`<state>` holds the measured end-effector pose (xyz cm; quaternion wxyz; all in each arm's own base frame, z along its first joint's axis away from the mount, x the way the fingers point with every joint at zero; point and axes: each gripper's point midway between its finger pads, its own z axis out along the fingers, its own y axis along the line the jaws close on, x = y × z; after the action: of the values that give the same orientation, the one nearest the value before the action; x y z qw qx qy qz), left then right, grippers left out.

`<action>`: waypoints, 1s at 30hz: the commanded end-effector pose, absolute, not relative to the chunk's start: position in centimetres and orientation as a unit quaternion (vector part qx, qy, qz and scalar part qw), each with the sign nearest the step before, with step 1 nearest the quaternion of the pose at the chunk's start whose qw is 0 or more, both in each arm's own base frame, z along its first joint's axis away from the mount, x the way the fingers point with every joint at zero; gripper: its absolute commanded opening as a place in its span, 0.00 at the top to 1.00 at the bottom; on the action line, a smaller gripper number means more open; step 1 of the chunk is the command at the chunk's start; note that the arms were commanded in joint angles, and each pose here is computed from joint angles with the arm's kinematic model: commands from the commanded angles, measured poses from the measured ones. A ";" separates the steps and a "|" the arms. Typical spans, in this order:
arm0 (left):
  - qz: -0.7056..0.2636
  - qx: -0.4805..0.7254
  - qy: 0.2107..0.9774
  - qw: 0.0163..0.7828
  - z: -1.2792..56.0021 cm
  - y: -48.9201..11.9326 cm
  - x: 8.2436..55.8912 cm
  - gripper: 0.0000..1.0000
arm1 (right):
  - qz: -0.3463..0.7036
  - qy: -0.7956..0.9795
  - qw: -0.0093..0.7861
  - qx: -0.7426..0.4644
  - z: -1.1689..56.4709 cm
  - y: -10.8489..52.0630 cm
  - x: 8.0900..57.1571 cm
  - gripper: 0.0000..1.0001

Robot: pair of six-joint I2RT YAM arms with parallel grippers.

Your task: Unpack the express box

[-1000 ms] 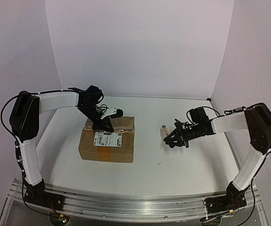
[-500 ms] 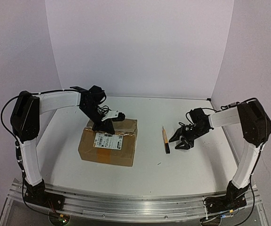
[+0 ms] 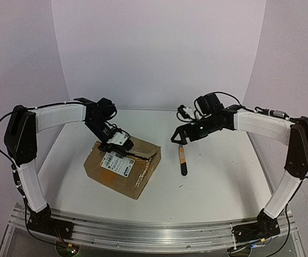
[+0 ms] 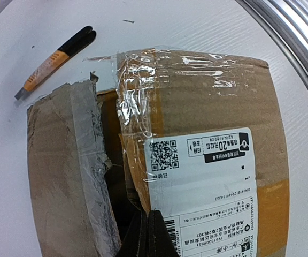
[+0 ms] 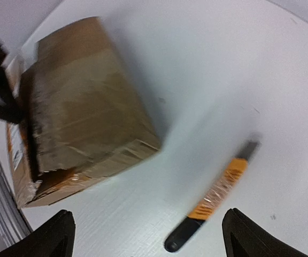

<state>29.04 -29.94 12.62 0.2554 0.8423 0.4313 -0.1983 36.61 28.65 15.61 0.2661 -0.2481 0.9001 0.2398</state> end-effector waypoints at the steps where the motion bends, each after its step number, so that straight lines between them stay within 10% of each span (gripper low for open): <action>1: -0.170 0.884 0.307 0.308 15.6 -29.9 27.2 1.00 | 0.254 0.738 0.368 -0.506 17.6 35.3 32.9 0.02; 24: -0.168 0.876 0.306 0.333 16.0 -29.9 26.8 1.00 | 0.179 0.608 0.453 -0.626 12.5 43.3 31.9 0.02; 30: -0.169 0.872 0.305 0.345 16.6 -30.2 26.9 1.00 | 0.141 0.652 0.481 -0.569 12.7 44.5 35.8 0.19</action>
<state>27.06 -29.39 13.72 0.2994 0.8785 0.3283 -0.1756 32.22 43.14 10.59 0.4282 -0.6185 0.6350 0.1758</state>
